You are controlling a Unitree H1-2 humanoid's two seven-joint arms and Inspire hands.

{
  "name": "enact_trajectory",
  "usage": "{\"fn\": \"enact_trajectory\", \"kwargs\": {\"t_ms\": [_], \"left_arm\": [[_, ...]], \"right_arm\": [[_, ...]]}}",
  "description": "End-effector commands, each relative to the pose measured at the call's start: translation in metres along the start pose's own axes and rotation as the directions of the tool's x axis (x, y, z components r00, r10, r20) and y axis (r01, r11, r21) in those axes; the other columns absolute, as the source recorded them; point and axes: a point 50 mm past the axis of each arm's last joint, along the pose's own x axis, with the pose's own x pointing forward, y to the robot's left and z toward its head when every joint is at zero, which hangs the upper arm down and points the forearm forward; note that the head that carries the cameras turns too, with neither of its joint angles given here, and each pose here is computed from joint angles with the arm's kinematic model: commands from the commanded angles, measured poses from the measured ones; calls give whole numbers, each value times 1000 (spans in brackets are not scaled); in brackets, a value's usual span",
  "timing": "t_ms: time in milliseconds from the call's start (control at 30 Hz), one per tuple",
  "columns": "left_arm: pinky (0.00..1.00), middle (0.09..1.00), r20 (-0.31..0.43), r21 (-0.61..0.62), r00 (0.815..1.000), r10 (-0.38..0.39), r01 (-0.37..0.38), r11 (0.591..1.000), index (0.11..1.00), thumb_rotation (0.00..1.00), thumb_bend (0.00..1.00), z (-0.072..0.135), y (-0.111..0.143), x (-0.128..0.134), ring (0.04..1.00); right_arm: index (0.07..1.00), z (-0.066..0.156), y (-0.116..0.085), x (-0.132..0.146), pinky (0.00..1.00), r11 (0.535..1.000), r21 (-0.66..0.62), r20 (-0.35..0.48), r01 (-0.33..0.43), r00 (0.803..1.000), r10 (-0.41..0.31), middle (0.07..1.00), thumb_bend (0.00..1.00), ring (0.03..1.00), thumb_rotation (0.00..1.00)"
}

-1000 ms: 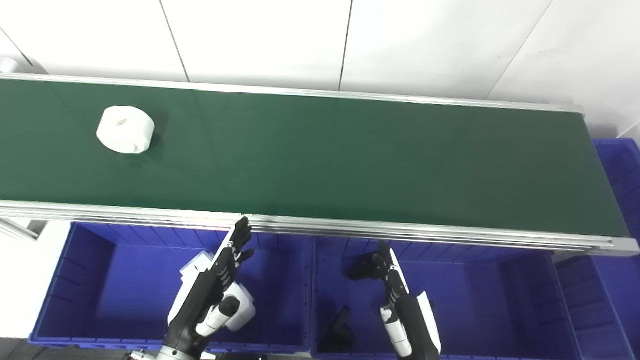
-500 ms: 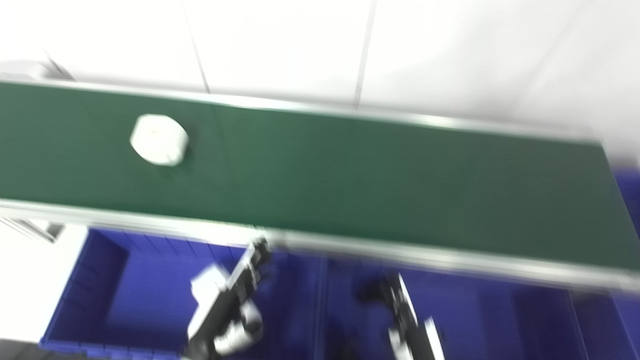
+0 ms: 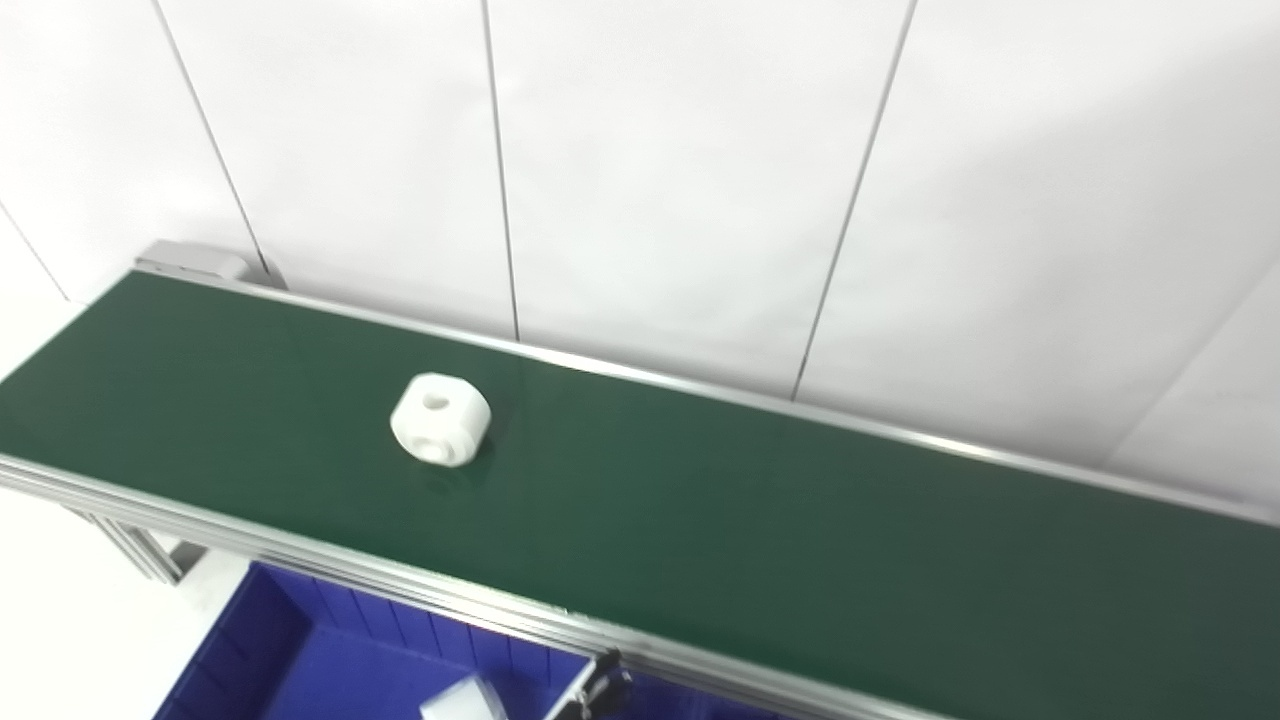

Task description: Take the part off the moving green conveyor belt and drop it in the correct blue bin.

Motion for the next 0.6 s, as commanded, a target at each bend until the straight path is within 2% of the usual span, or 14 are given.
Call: {"fn": "enact_trajectory", "kwargs": {"t_ms": [0, 100, 167, 233, 300, 367, 433, 500, 533, 567], "left_arm": [[835, 943, 104, 42, 994, -15, 11, 999, 1000, 824, 919, 22, 1, -1, 926], [787, 929, 185, 70, 982, -47, 34, 997, 1000, 822, 943, 48, 1, -5, 900], [764, 920, 263, 89, 962, -70, 48, 995, 1000, 825, 926, 71, 1, -3, 881], [738, 913, 347, 116, 933, -92, 54, 992, 998, 843, 940, 96, 4, 3, 861], [710, 897, 430, 133, 898, -89, 34, 991, 971, 798, 986, 123, 10, 14, 844], [709, 893, 504, 199, 858, -95, -8, 980, 954, 752, 999, 150, 28, 30, 846], [712, 902, 541, 309, 830, -132, -51, 950, 961, 748, 1000, 172, 54, 47, 855], [696, 932, 536, 408, 829, -162, -86, 909, 986, 762, 1000, 184, 75, 59, 879], [689, 940, 528, 478, 831, -178, -117, 871, 993, 769, 1000, 193, 91, 69, 884], [692, 950, 523, 521, 832, -185, -140, 842, 983, 699, 1000, 199, 101, 76, 892]], "right_arm": [[1000, 11, 1, 2, 992, 1000, 21, 83, -6, 997, 4, 985, 907, 956, 1000], [1000, 15, 3, 5, 1000, 999, 32, 96, -7, 995, 4, 993, 911, 966, 997], [1000, 15, 4, 8, 1000, 999, 39, 101, -10, 995, 6, 996, 922, 965, 996], [1000, 15, 5, 10, 1000, 999, 46, 102, -12, 995, 7, 996, 933, 965, 990], [1000, 15, 4, 11, 1000, 998, 55, 100, -14, 995, 8, 994, 928, 966, 984], [1000, 14, 6, 12, 1000, 997, 72, 99, -22, 995, 15, 999, 927, 977, 978], [1000, 14, 8, 13, 1000, 997, 75, 101, -27, 995, 19, 1000, 921, 977, 979], [1000, 14, 9, 15, 1000, 997, 66, 101, -28, 995, 21, 997, 911, 973, 991], [1000, 14, 9, 15, 1000, 997, 65, 100, -27, 995, 21, 996, 912, 972, 993], [1000, 13, 9, 15, 1000, 998, 65, 99, -27, 995, 20, 991, 917, 967, 992]]}}
